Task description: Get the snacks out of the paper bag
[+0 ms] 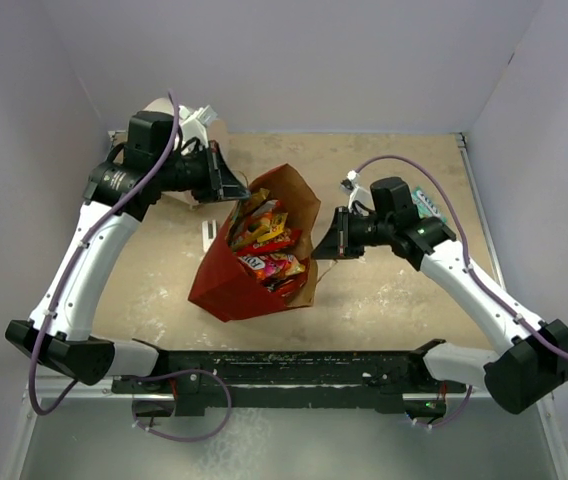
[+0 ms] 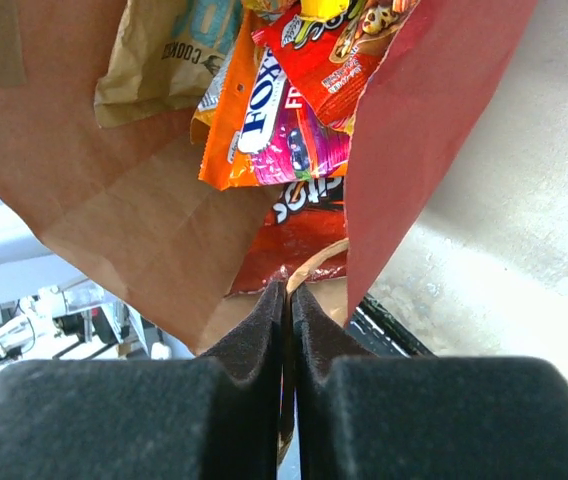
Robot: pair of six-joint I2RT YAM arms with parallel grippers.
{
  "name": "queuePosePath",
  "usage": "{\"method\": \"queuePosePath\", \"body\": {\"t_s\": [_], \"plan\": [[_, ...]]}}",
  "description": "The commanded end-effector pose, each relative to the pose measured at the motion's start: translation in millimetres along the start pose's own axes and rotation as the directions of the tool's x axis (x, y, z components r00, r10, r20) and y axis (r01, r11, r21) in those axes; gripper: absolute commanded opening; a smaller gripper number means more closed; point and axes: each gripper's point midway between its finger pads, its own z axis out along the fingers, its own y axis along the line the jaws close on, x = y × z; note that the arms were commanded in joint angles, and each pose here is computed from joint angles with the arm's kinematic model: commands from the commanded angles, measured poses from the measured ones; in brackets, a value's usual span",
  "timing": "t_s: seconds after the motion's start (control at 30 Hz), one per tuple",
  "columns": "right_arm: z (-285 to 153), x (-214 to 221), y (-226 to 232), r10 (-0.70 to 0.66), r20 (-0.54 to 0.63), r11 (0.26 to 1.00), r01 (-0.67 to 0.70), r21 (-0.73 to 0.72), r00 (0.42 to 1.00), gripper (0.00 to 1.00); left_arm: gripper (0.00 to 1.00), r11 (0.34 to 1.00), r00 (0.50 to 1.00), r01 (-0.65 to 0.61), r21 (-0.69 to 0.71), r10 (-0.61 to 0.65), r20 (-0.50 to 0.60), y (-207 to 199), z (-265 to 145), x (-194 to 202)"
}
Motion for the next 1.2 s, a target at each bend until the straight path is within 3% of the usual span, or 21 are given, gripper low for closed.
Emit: {"method": "queuePosePath", "body": {"t_s": [0.0, 0.2, 0.37, 0.6, 0.73, 0.87, 1.0, 1.17], "plan": [[-7, -4, 19, -0.093, 0.034, 0.993, 0.095, -0.068, 0.995, 0.12, 0.0, 1.0, 1.0, 0.002, -0.026, -0.002, 0.017, -9, -25, 4], [-12, -17, -1, -0.263, 0.055, 0.964, 0.26, 0.065, 0.963, 0.27, 0.0, 0.984, 0.998, 0.042, -0.174, -0.032, 0.058, 17, -33, 7], [-23, -27, -8, -0.318, 0.046, 0.938, 0.307, 0.16, 0.947, 0.44, 0.0, 0.989, 0.99, 0.052, -0.14, -0.033, 0.134, 10, -39, 0], [-55, -86, -2, -0.441, 0.142, 0.852, 0.364, 0.376, 0.886, 0.58, 0.0, 0.993, 0.993, -0.016, -0.118, 0.029, 0.116, 2, -36, -10], [-46, -108, 38, -0.336, 0.269, 0.929, 0.272, 0.25, 0.903, 0.59, 0.0, 0.996, 0.989, -0.038, -0.083, 0.049, 0.136, -5, -37, -12], [-4, -106, 64, -0.117, 0.318, 0.993, 0.11, 0.04, 0.941, 0.58, 0.0, 0.996, 0.985, -0.037, -0.084, 0.051, 0.164, -4, -38, -15], [28, -105, 98, -0.008, 0.387, 0.993, 0.053, -0.107, 0.922, 0.58, 0.0, 0.996, 0.982, -0.045, -0.073, 0.058, 0.181, -6, -38, -17], [73, -98, 95, 0.171, 0.367, 0.984, -0.143, -0.103, 0.914, 0.54, 0.0, 0.998, 0.982, -0.016, -0.059, 0.027, 0.186, -3, -35, -12]]}}
